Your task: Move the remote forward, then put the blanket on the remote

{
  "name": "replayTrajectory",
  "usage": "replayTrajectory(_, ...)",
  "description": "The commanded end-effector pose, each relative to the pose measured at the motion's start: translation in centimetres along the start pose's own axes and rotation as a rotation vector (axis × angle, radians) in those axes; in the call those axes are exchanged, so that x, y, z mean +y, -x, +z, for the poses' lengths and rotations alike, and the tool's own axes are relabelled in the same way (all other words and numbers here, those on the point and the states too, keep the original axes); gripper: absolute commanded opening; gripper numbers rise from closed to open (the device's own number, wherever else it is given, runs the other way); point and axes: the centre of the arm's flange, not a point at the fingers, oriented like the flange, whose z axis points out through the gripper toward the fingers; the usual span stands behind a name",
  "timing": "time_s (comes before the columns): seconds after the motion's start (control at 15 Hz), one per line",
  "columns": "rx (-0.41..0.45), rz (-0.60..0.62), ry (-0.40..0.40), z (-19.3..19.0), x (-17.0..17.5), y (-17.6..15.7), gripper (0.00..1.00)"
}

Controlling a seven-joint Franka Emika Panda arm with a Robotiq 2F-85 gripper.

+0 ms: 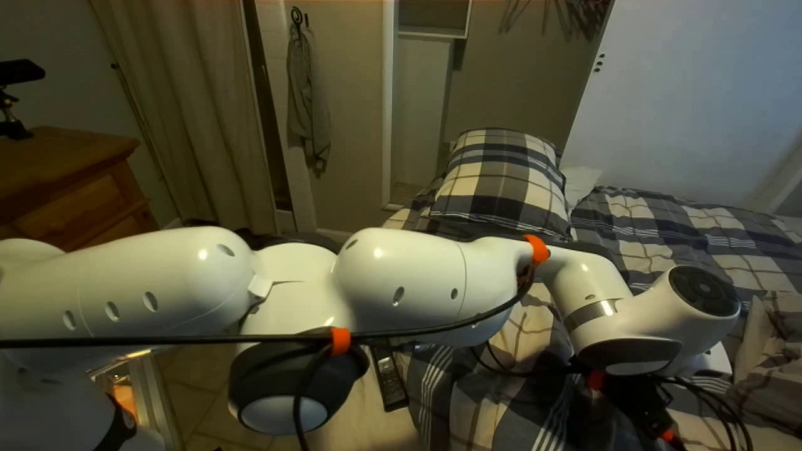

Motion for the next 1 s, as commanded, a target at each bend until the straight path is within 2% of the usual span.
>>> replayTrajectory(0.0,-0.045,0.006,-0.085,-0.5,0.9,-2.0,0.00)
replayTrajectory(0.27,-0.110,-0.001,-0.119,-1.8,0.2,-0.8,0.00)
replayTrajectory(0.53,-0.159,-0.065,-0.142,-5.4,-2.2,1.3,0.00)
replayTrajectory(0.93,-0.332,-0.130,-0.210,-9.7,-4.4,5.0,0.00)
